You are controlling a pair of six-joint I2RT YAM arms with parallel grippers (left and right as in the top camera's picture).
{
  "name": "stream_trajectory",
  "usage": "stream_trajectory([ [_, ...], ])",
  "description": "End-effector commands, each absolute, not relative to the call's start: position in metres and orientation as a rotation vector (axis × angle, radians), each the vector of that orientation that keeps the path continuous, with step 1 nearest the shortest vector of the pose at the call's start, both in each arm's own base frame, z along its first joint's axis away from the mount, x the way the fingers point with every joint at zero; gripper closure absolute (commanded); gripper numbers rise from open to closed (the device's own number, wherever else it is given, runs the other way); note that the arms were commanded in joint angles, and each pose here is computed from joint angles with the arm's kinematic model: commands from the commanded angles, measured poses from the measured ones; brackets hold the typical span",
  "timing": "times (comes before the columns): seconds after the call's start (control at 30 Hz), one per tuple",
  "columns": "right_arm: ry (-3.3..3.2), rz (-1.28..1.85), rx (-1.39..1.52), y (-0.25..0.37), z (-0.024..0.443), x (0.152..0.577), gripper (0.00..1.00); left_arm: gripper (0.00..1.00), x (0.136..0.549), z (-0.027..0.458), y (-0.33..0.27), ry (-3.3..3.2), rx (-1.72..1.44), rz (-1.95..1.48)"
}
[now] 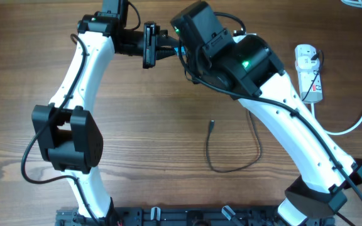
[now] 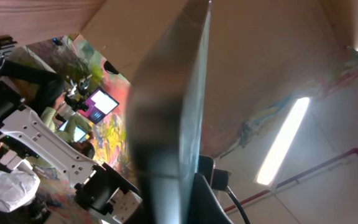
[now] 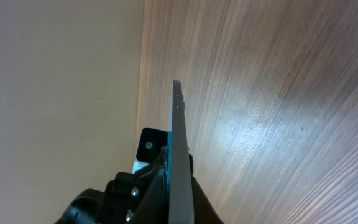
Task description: Plug charger to phone and switch on socket
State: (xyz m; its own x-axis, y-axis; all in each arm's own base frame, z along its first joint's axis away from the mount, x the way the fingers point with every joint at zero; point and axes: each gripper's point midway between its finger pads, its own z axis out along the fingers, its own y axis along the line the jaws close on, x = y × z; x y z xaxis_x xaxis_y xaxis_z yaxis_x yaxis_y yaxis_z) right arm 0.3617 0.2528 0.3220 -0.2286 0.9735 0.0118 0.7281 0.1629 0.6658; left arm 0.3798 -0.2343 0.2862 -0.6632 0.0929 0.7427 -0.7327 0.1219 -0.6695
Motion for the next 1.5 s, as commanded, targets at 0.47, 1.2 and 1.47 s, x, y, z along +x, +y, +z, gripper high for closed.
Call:
stream_trajectory([
  [0.47, 2.238, 0.401, 0.819, 0.197, 0.355, 0.361, 0.00, 0.96, 0.399, 0.281, -0.216, -1.994, 0.640, 1.679],
  [1.2, 3.066, 0.120, 0.177, 0.169, 0.160, 0.286, 0.07, 0.96, 0.414, 0.138, -0.039, -2.935, 1.111, 0.482],
  [1.47, 3.133, 0.210, 0.177, 0.177, 0.082, 0.271, 0.43, 0.96, 0.414, 0.138, -0.040, -2.934, 1.111, 0.483],
])
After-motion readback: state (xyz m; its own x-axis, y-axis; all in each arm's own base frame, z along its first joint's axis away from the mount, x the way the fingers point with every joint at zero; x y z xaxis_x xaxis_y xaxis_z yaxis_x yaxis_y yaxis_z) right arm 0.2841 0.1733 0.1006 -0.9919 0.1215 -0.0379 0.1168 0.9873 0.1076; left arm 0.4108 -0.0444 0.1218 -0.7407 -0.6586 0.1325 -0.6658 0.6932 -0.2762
